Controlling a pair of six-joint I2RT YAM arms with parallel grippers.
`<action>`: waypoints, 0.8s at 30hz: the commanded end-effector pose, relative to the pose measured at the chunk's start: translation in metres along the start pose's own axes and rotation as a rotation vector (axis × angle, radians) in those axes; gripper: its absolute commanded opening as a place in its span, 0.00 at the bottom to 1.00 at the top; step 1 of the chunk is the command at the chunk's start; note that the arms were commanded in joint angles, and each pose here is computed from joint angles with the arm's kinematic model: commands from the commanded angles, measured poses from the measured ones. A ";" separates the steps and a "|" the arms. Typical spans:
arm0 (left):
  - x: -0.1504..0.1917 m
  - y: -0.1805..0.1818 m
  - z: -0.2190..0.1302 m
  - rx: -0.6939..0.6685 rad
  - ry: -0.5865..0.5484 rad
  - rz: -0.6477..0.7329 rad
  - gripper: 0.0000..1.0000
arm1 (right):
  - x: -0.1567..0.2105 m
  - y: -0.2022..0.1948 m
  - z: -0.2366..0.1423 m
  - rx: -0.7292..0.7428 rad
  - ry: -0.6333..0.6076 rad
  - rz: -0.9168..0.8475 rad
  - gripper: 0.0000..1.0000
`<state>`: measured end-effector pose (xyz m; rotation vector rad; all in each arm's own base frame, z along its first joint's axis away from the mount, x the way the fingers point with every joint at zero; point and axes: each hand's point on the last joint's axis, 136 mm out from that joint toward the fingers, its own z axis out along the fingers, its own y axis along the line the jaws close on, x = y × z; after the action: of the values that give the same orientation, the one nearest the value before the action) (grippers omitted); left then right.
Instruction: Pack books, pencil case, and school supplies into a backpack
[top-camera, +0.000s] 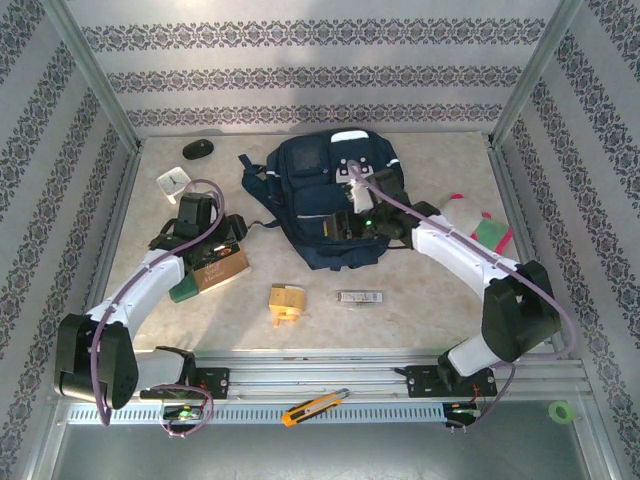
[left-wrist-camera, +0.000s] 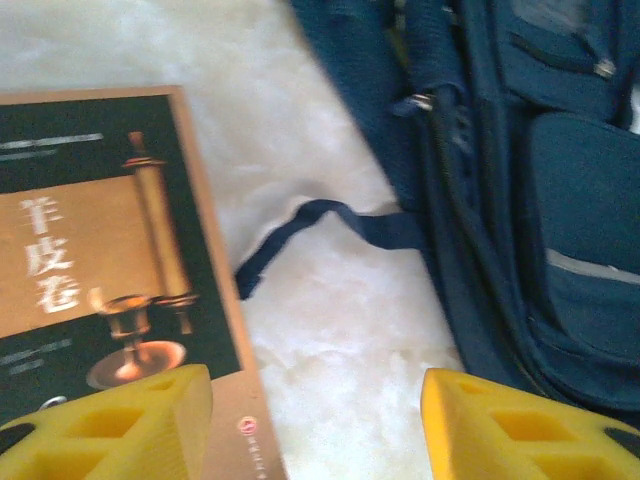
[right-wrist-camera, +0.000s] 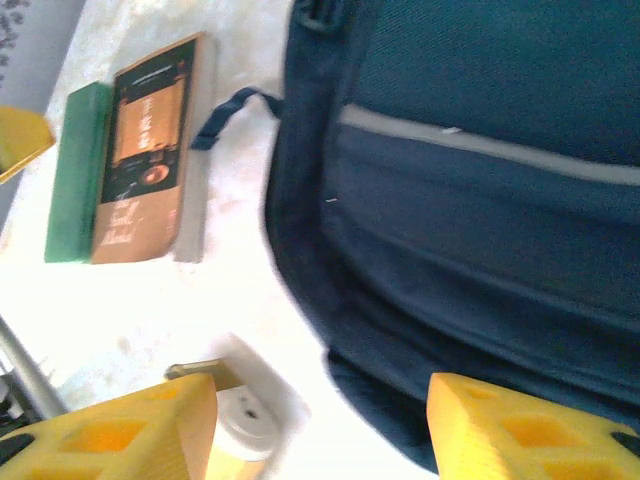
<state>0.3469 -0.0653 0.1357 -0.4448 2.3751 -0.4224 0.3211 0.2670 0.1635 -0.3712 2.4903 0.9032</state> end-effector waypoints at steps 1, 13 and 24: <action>0.011 0.040 -0.003 -0.123 0.014 -0.125 0.58 | -0.008 0.026 0.017 -0.014 -0.033 0.055 0.58; 0.047 0.105 0.012 -0.231 0.085 -0.354 0.59 | 0.000 0.125 0.124 -0.236 0.106 0.233 0.63; 0.060 0.136 0.005 -0.324 0.120 -0.375 0.60 | 0.021 0.118 0.186 -0.128 0.213 0.219 0.65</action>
<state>0.2993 0.0212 0.0587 -1.0030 2.4203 -0.2958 0.3143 0.4760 0.0986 -0.2673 2.6714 1.2201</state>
